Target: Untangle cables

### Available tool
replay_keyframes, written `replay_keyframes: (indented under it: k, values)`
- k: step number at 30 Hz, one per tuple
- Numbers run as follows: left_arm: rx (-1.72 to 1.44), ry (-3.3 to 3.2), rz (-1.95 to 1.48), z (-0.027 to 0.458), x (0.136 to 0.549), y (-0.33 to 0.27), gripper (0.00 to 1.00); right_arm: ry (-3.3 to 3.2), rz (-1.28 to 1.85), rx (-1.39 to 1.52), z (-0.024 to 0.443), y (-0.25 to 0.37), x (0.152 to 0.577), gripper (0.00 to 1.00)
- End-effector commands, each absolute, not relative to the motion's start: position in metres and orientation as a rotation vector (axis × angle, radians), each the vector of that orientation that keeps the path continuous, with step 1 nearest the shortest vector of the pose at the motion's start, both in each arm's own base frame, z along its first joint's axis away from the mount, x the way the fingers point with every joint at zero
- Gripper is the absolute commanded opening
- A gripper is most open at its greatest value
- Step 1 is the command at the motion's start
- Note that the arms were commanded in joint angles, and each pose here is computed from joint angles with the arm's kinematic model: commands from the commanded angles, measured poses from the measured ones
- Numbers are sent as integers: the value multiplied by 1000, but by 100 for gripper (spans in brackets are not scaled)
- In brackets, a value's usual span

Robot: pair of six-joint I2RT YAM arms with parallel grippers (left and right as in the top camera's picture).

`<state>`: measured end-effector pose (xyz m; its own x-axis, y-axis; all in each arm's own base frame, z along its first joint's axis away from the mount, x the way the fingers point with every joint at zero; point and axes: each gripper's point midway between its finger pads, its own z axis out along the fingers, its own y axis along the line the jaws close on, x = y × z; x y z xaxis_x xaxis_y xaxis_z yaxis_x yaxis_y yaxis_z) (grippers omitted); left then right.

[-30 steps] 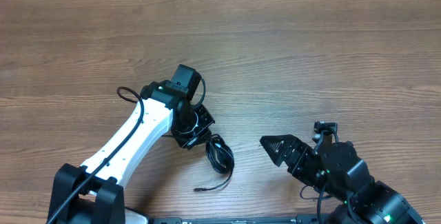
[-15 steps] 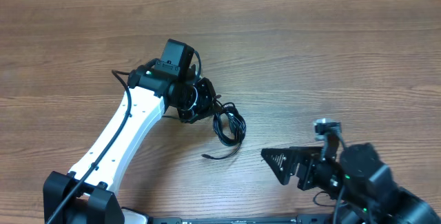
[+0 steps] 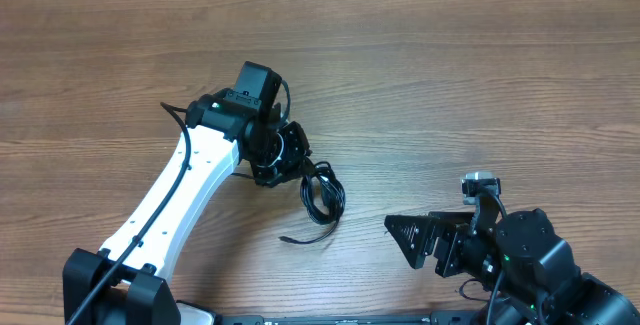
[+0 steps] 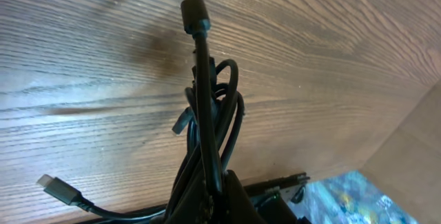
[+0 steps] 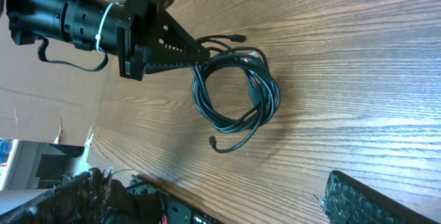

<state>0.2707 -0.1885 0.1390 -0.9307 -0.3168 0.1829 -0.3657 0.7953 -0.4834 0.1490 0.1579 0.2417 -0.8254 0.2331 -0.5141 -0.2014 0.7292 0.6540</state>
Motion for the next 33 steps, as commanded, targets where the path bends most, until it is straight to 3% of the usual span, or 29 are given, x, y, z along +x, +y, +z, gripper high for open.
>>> replay_keyframes:
  k: [1,10,33]
  values:
    - [691,-2868,824,151,276,-188,4,2329,964,20,245,156,151,100]
    - [713,-2825,783,150,262,-200,4,2329,964,20,245,156,151,100]
    - [725,-2928,700,144,271,-192,4,2329,964,20,245,156,151,100]
